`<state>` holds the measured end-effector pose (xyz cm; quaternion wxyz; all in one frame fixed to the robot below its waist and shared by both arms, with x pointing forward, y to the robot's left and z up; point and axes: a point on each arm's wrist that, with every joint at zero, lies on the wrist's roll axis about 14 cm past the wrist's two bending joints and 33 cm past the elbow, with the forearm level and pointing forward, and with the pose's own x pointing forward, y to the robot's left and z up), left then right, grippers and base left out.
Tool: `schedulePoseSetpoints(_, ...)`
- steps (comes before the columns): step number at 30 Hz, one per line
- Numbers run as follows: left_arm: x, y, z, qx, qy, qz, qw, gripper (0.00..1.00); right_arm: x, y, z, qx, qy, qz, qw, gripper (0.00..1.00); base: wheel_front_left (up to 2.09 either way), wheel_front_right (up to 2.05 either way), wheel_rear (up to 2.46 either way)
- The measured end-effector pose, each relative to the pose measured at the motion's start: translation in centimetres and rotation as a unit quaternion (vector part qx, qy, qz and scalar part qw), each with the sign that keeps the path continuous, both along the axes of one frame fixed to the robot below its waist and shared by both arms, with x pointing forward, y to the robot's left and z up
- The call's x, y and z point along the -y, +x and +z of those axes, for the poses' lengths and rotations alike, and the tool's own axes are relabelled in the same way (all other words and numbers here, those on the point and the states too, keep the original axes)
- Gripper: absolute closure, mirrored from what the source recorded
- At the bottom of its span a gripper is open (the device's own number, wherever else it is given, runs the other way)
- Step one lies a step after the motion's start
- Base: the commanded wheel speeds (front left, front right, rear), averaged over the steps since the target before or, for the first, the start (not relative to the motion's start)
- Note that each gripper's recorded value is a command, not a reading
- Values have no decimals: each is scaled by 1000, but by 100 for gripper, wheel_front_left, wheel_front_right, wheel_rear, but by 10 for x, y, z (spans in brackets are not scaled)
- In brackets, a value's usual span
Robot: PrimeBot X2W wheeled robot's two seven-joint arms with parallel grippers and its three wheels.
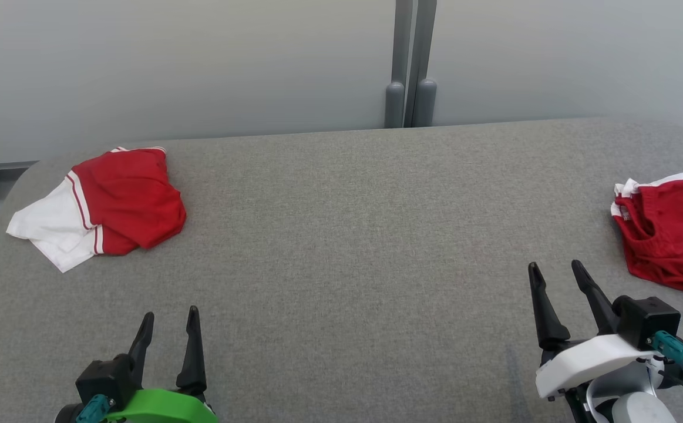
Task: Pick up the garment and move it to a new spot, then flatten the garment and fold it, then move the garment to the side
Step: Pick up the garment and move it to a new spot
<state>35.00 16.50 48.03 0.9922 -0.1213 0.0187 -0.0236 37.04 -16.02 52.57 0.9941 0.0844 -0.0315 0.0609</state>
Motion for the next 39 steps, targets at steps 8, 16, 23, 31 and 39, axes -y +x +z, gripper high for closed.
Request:
schedulePoseSetpoints(8, -1, -2, 1, 3, 1, 1, 1000, 0, -8, 1, -1, 0, 0, 11, 1000, 0, 0, 0, 0)
schedulePoseSetpoints(16, -15, -8, 1, 3, 6, 22, 1000, 0, -24, 5, -2, -1, -5, 34, 999, 0, 0, 0, 0)
schedulePoseSetpoints(23, -45, -24, 6, 10, 16, 67, 998, 0, -50, 15, 0, 4, -6, 71, 997, 0, 0, 0, 0)
schedulePoseSetpoints(31, -88, -59, 11, 15, 23, 143, 989, 0, -97, 29, 3, 8, -7, 136, 991, 0, 0, 0, 0)
schedulePoseSetpoints(39, -124, -102, 8, 8, 23, 220, 975, 0, -156, 33, 0, 3, -8, 215, 977, 0, 0, 0, 0)
